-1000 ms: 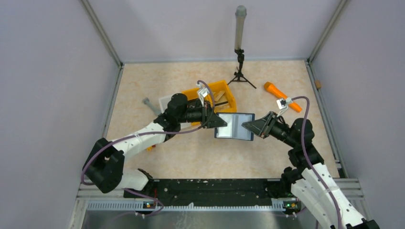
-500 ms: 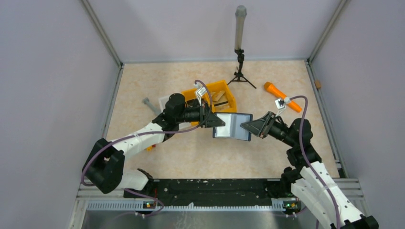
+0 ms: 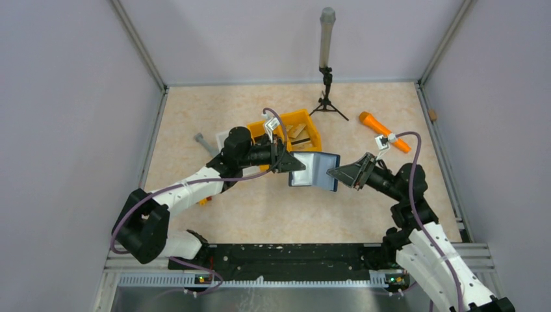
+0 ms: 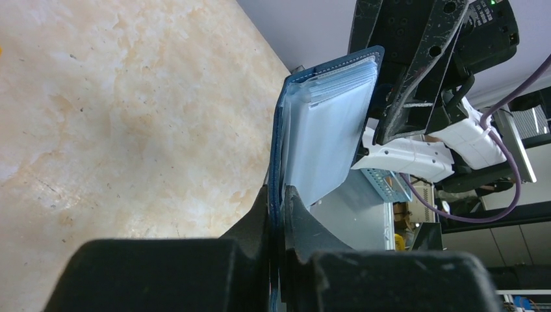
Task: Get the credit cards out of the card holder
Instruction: Remove the credit card from the card holder.
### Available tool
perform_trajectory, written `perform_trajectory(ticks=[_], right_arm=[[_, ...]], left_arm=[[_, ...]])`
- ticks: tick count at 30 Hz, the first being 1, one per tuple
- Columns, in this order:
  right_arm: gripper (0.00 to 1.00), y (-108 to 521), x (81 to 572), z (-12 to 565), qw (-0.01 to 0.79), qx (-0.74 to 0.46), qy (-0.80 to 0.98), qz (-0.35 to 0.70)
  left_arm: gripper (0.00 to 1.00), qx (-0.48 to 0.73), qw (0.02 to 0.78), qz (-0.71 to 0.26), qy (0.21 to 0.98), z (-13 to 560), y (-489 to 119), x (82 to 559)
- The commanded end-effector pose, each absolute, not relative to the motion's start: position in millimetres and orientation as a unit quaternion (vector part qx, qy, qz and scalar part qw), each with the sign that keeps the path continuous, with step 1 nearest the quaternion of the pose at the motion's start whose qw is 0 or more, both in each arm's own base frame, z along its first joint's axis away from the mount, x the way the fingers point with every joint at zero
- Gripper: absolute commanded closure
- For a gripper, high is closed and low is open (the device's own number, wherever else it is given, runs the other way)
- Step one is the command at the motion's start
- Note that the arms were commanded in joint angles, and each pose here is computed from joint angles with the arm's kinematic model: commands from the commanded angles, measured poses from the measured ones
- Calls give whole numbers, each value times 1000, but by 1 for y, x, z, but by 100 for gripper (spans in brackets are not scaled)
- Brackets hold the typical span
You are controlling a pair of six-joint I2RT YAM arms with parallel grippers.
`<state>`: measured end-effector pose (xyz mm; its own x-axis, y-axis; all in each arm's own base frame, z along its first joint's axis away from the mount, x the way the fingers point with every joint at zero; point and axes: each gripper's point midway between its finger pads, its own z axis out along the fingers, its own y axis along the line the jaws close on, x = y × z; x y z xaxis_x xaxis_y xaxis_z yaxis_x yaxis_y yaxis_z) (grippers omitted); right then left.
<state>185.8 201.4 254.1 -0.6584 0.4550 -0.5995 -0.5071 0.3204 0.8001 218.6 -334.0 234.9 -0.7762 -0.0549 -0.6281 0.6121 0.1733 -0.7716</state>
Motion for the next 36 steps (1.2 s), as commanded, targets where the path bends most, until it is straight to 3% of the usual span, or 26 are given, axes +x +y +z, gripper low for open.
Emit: perform_trajectory(ticks=[1, 5, 10, 15, 20, 36], right_arm=[[65, 199, 184, 261, 430, -29, 690, 582], [65, 200, 183, 264, 431, -35, 684, 587], [75, 201, 183, 264, 431, -36, 685, 587], [93, 201, 184, 264, 431, -34, 683, 588], [100, 202, 182, 271, 433, -40, 672, 599], [100, 197, 195, 259, 441, -33, 708, 551]], left_arm=[[100, 207, 307, -628, 684, 264, -333, 220], [100, 205, 306, -626, 688, 262, -333, 221], [100, 205, 303, -627, 688, 261, -334, 221], [100, 205, 299, -627, 690, 257, -335, 222], [100, 203, 290, -626, 694, 250, -340, 223], [98, 231, 264, -642, 682, 252, -379, 207]])
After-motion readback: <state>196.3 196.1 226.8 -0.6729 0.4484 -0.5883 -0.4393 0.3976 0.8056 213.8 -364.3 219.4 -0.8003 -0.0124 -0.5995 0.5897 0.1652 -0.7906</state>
